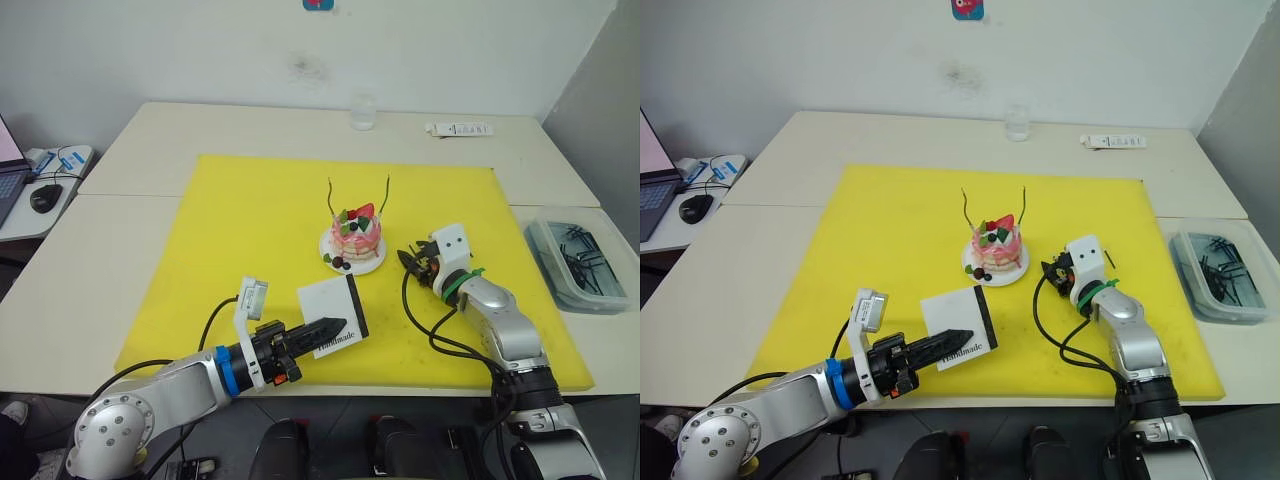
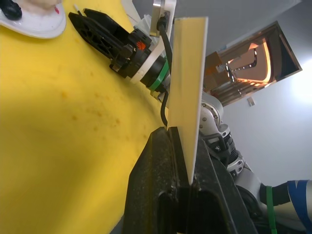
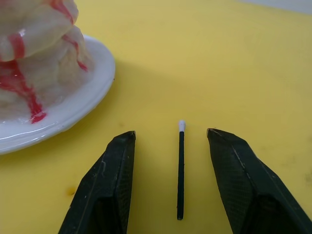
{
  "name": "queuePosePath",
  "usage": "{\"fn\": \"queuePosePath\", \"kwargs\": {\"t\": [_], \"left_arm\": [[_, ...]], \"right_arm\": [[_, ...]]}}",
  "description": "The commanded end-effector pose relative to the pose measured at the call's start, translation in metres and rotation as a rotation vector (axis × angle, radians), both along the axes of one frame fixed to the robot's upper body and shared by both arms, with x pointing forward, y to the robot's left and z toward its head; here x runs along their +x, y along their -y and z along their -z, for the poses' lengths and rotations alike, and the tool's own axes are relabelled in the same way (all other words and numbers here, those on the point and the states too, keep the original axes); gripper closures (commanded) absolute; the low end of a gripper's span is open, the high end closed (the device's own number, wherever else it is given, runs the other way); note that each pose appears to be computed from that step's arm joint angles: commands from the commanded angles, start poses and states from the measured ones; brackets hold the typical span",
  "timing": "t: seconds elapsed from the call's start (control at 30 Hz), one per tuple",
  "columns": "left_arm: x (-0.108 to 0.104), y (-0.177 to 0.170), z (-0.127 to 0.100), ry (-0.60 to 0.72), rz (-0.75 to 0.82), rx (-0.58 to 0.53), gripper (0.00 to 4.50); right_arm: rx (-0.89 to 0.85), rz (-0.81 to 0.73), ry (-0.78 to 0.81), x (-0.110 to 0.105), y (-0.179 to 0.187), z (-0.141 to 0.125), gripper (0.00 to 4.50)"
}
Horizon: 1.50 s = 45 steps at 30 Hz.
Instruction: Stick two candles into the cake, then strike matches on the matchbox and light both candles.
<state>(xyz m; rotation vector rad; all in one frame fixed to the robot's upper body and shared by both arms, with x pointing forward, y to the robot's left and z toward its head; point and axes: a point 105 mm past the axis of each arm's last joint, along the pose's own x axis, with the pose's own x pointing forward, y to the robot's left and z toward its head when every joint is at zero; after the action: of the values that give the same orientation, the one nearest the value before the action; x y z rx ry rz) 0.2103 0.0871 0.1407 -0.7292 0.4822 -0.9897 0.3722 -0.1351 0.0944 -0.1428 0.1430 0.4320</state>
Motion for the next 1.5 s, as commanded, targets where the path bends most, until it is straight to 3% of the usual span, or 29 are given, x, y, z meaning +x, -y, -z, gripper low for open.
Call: {"fn": "queuePosePath", "kwargs": {"t": [0.03, 0.13, 0.2, 0.4, 0.7, 0.8, 1.03, 1.17, 1.5], "left_arm": [[-0.002, 0.003, -0.009, 0.038, 0.010, -0.014, 4.50], [-0.001, 0.002, -0.009, 0.038, 0.005, -0.013, 4.50], [0.000, 0.002, -0.009, 0.038, -0.001, -0.018, 4.50], [0.001, 0.003, -0.010, 0.037, -0.015, -0.026, 4.50], [0.008, 0.001, -0.007, 0.043, -0.060, -0.022, 4.50], [0.015, -0.001, -0.015, 0.081, -0.046, -0.011, 4.50], [0.037, -0.009, -0.024, 0.159, -0.038, 0.056, 4.50], [0.054, -0.006, -0.027, 0.172, -0.033, 0.048, 4.50], [0.066, 0.008, -0.035, 0.183, -0.019, -0.002, 4.50]], "right_arm": [[0.008, 0.037, 0.011, 0.002, 0.008, -0.003, 2.09], [0.022, 0.043, -0.005, 0.000, 0.008, 0.001, 2.09], [0.041, 0.057, -0.018, 0.000, 0.009, 0.002, 2.45], [0.045, 0.082, -0.049, 0.001, 0.012, 0.008, 4.42], [0.053, 0.057, -0.015, -0.004, 0.016, 0.000, 4.47], [-0.023, -0.122, 0.071, -0.015, 0.015, -0.034, 4.47], [-0.237, -0.589, 0.111, -0.066, 0.000, -0.092, 4.47], [-0.385, -0.758, 0.177, -0.087, -0.021, -0.107, 4.47], [-0.446, -0.798, 0.293, -0.092, -0.051, -0.109, 4.47]]}}
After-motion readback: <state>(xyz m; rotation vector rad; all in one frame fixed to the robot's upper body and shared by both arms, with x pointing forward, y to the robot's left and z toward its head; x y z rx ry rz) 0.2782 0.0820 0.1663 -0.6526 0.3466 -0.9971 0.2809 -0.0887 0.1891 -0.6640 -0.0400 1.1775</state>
